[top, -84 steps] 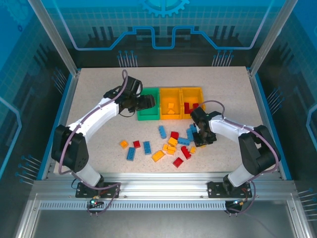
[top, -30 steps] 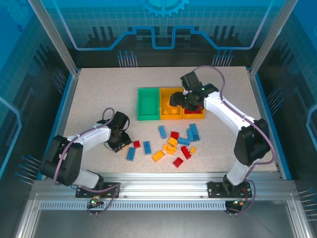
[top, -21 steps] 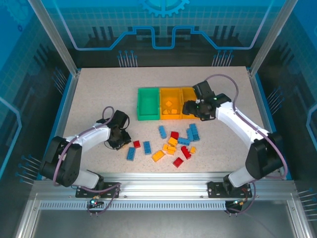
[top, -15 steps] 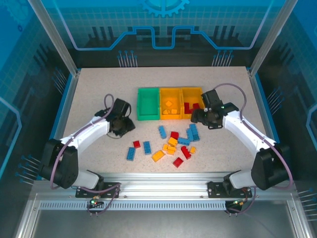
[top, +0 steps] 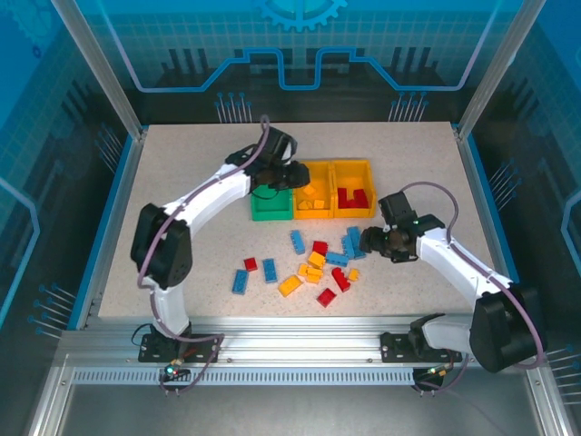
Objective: Sort the legos into containers by color
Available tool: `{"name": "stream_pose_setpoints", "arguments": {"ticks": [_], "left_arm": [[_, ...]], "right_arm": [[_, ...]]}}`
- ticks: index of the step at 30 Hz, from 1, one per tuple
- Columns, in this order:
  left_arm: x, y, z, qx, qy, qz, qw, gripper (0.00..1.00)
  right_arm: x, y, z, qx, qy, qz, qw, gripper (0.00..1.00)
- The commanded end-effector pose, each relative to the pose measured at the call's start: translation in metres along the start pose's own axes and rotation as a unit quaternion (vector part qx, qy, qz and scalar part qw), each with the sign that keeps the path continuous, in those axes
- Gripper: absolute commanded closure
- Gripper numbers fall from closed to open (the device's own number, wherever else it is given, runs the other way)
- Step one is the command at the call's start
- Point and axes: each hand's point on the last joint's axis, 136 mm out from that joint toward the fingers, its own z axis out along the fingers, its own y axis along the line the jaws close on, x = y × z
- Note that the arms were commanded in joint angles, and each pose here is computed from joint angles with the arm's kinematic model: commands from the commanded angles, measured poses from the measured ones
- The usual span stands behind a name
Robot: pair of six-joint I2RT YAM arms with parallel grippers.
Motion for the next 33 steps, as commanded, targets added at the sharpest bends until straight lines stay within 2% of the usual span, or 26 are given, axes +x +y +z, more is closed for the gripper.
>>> {"name": "stream_pose_setpoints", "arguments": {"ticks": [1,5,10,13,15,17,19,20,27,33], "left_arm": [[-0.003,-0.024,0.013,0.034,0.025,0.026,0.999,0.68],[-0.007,-0.024,0.038,0.021,0.04,0.018,0.999,0.67],[-0.006,-0.013,0.058,-0.004,0.052,-0.003,0.999,0.53],[-0.004,-0.01,0.057,-0.013,0.057,-0.015,0.998,0.39],[-0.004,-0.012,0.05,-0.018,0.05,-0.009,0.999,0.25],[-0.006,-0.016,0.041,-0.017,0.043,-0.002,0.999,0.2],[-0.008,-0.021,0.03,-0.012,0.033,0.001,0.999,0.05],[-0.009,-0.024,0.024,-0.01,0.027,0.004,1.0,0.01],[-0.003,-0.018,-0.007,-0.018,-0.002,0.003,1.0,0.01],[0.01,0.005,-0.03,-0.049,-0.024,-0.002,0.999,0.01]], "right_arm": [[0.016,0.002,0.004,-0.01,0.014,0.005,1.0,0.27],[0.022,0.002,0.01,-0.012,0.018,0.023,0.999,0.28],[0.011,0.004,0.015,-0.005,0.0,0.024,1.0,0.35],[0.005,0.016,0.02,-0.023,0.003,0.004,1.0,0.4],[0.002,0.023,0.024,-0.031,0.004,-0.019,0.999,0.4],[0.0,0.026,0.026,-0.03,0.006,-0.031,0.999,0.38],[-0.001,0.032,0.025,-0.036,0.008,-0.037,0.999,0.37],[-0.003,0.036,0.024,-0.037,0.006,-0.044,0.998,0.36],[-0.012,0.068,0.023,-0.014,0.006,-0.114,0.993,0.35],[-0.015,0.069,0.037,0.047,0.035,-0.15,0.987,0.41]]}}
